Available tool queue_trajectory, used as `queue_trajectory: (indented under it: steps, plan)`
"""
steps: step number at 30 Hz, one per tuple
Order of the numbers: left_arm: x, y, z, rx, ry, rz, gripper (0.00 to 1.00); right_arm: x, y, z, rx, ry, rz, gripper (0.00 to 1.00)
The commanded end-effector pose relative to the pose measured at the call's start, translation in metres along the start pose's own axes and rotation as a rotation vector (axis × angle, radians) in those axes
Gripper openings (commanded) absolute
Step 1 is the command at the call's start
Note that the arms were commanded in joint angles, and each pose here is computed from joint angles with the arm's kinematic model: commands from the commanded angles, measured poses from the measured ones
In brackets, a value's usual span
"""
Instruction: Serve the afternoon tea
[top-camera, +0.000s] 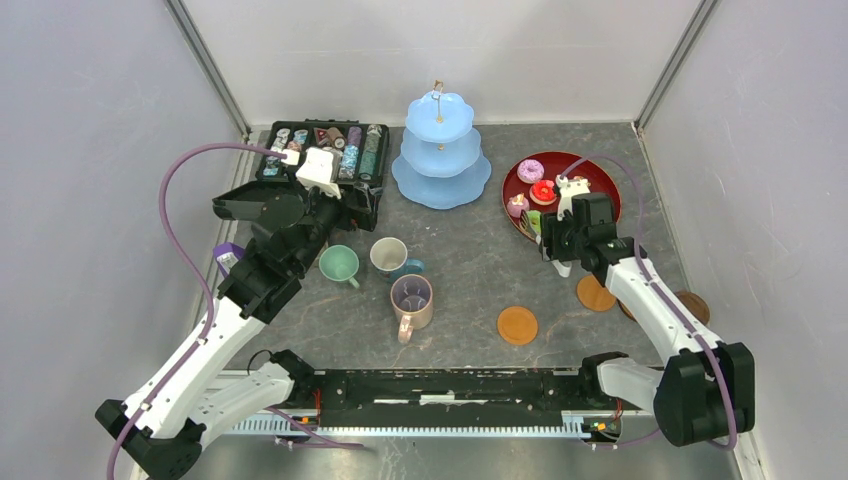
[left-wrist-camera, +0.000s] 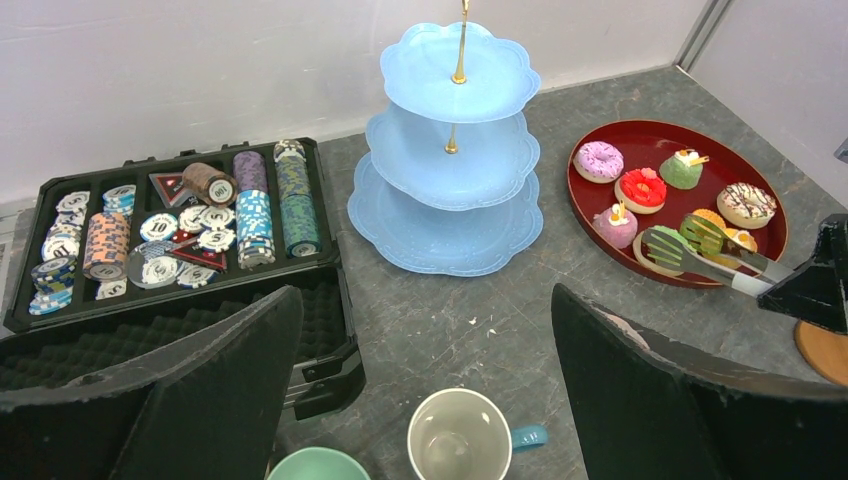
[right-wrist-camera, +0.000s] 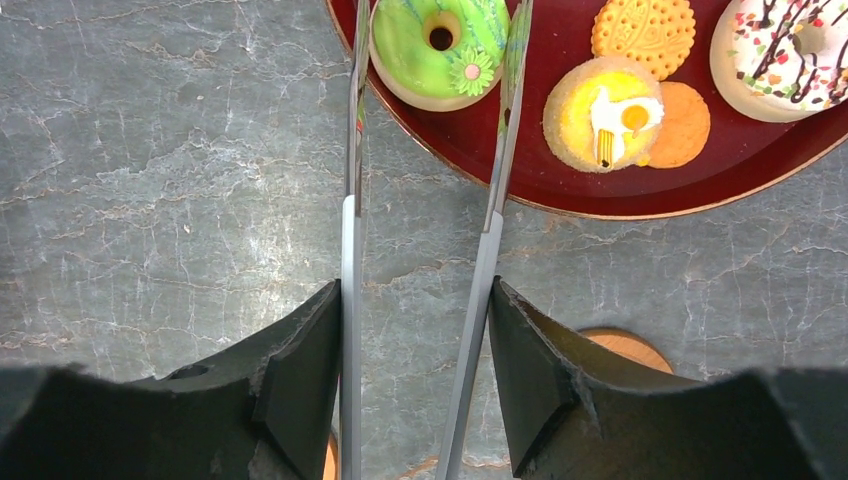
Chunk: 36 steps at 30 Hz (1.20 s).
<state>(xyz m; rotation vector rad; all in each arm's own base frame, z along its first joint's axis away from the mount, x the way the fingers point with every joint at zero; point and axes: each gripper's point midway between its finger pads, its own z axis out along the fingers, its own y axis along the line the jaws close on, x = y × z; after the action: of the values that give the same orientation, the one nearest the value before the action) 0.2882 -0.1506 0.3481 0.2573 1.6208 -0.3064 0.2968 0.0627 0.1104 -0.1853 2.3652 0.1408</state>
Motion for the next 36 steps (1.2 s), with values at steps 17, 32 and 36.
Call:
queue_trajectory:
  steps: [17, 32, 36]
  plan:
    - [-0.015, -0.005, -0.002, 0.028, -0.052, 0.015, 1.0, -0.008, -0.011, 0.009, 0.054, -0.026, -0.019, 0.54]
    - [-0.047, -0.015, 0.0, 0.038, -0.005, -0.121, 1.0, -0.045, -0.013, -0.023, 0.078, -0.178, -0.003, 0.29]
    - [-0.047, -0.018, 0.001, 0.053, -0.013, -0.119, 1.0, -0.061, -0.004, -0.03, 0.028, -0.217, -0.019, 0.27]
